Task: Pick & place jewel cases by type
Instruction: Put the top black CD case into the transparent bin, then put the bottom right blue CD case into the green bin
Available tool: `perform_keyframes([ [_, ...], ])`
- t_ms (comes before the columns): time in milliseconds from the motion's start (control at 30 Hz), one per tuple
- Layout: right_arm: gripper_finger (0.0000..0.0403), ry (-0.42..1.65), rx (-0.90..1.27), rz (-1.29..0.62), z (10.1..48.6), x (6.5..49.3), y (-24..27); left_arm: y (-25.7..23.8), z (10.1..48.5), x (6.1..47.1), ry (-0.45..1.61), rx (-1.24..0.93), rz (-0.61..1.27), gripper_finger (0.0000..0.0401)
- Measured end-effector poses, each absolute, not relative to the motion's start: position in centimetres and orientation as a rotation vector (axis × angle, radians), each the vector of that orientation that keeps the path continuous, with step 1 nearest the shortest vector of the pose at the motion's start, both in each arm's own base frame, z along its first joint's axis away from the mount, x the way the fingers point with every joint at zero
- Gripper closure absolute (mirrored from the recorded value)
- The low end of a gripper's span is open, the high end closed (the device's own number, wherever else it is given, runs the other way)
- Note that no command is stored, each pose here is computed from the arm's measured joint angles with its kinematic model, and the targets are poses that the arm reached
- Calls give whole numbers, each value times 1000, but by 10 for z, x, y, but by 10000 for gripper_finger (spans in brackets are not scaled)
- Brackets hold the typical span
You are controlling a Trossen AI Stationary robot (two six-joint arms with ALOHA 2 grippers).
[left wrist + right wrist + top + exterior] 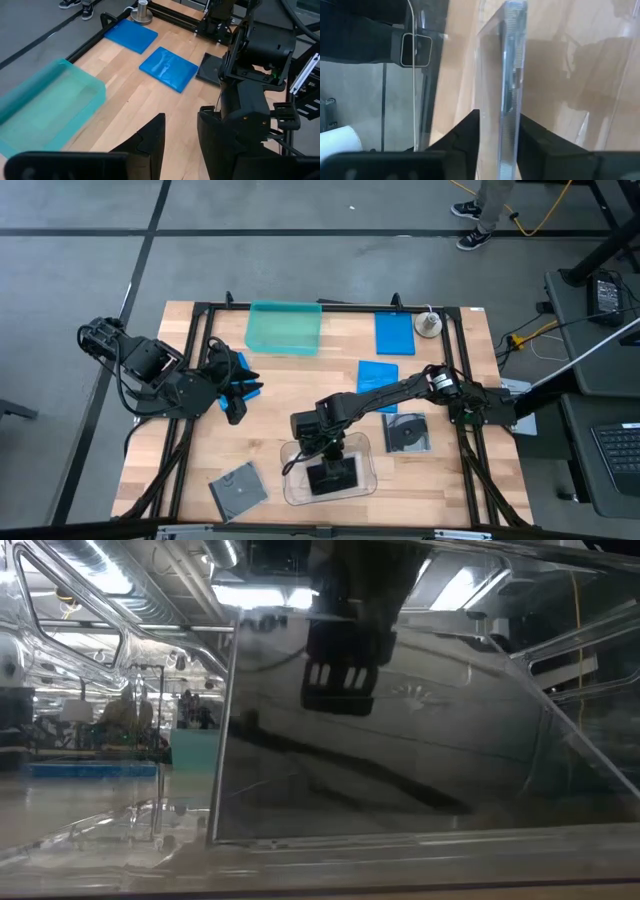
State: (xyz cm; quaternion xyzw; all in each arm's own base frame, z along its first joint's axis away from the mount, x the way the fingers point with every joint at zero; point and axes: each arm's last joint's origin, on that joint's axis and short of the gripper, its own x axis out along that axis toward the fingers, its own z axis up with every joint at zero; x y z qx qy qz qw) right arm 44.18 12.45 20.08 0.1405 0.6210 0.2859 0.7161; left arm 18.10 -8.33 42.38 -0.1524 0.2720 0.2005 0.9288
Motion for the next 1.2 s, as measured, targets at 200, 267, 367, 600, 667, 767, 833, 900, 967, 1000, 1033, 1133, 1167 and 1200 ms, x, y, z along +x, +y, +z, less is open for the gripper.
perform_keyframes([
  [200, 252, 1391, 280, 588, 200, 441, 123, -83, 424, 181, 557, -312, 412, 298],
  [267, 244, 1391, 275, 581, 200, 441, 123, -83, 424, 181, 556, -311, 413, 298],
  [367, 240, 1402, 255, 553, 199, 440, 122, -83, 424, 181, 550, -308, 420, 295],
  [600, 241, 1480, 170, 475, 205, 433, 117, -84, 423, 183, 547, -309, 431, 297],
  [667, 240, 1475, 138, 463, 211, 433, 116, -86, 422, 184, 553, -294, 429, 299],
  [767, 241, 1479, 99, 417, 223, 433, 112, -89, 419, 189, 561, -269, 437, 297],
  [833, 242, 1445, 73, 392, 234, 436, 109, -91, 416, 193, 569, -257, 445, 296],
  [900, 241, 1428, 46, 353, 244, 437, 106, -92, 414, 195, 577, -245, 447, 295],
  [967, 240, 1402, 16, 310, 257, 439, 103, -93, 413, 197, 582, -239, 449, 295],
  [1000, 240, 1382, -7, 284, 263, 439, 102, -94, 412, 199, 585, -238, 451, 295],
  [1033, 240, 1367, -36, 250, 269, 439, 100, -95, 411, 200, 588, -238, 452, 296],
  [1133, 240, 1333, -135, 127, 283, 439, 96, -97, 410, 199, 587, -246, 448, 299],
  [1167, 240, 1320, -162, 87, 286, 439, 93, -98, 410, 199, 586, -248, 447, 299],
  [1200, 240, 1313, -180, 47, 288, 440, 90, -98, 410, 199, 586, -250, 444, 299],
])
